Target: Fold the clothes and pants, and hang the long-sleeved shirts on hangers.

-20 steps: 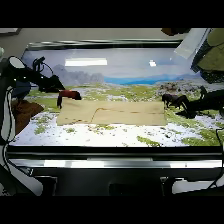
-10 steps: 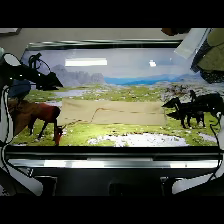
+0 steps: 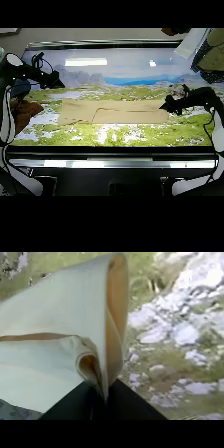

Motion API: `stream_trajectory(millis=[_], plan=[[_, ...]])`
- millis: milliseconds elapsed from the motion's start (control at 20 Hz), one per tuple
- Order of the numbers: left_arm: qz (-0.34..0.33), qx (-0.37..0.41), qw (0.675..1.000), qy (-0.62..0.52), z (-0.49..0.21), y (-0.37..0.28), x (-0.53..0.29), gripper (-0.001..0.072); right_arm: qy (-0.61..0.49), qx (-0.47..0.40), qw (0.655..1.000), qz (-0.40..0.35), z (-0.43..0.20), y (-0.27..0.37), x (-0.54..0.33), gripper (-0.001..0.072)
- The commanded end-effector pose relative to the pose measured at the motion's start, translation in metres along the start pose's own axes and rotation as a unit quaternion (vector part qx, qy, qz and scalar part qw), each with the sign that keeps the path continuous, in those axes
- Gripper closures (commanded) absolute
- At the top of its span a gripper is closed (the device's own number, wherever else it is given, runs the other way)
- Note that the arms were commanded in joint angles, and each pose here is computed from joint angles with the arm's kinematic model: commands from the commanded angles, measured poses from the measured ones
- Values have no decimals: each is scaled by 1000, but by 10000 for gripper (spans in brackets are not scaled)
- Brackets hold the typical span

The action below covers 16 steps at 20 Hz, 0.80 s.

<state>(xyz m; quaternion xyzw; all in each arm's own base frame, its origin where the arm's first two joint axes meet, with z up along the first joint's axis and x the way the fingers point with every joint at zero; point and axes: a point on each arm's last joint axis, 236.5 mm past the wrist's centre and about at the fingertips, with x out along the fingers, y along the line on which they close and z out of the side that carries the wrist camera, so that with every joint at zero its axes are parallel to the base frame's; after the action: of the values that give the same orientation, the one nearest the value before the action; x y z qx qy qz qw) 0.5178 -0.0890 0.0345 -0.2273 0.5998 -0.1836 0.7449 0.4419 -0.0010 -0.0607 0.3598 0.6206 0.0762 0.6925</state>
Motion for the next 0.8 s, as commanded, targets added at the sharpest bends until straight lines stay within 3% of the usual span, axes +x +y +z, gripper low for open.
stream_trajectory(millis=[0,250,400,750], plan=[[-48,-16,999,8,-6,-48,39,693,-27,-7,998,-57,10,13,-53,686],[-82,-17,995,54,-61,-162,155,693,-76,-41,991,-103,14,46,-134,686],[-140,-26,989,49,-103,-245,218,694,-90,-54,989,-105,1,65,-164,685],[-247,-164,952,70,-178,-341,303,694,-149,-55,974,-160,-32,71,-227,686]])
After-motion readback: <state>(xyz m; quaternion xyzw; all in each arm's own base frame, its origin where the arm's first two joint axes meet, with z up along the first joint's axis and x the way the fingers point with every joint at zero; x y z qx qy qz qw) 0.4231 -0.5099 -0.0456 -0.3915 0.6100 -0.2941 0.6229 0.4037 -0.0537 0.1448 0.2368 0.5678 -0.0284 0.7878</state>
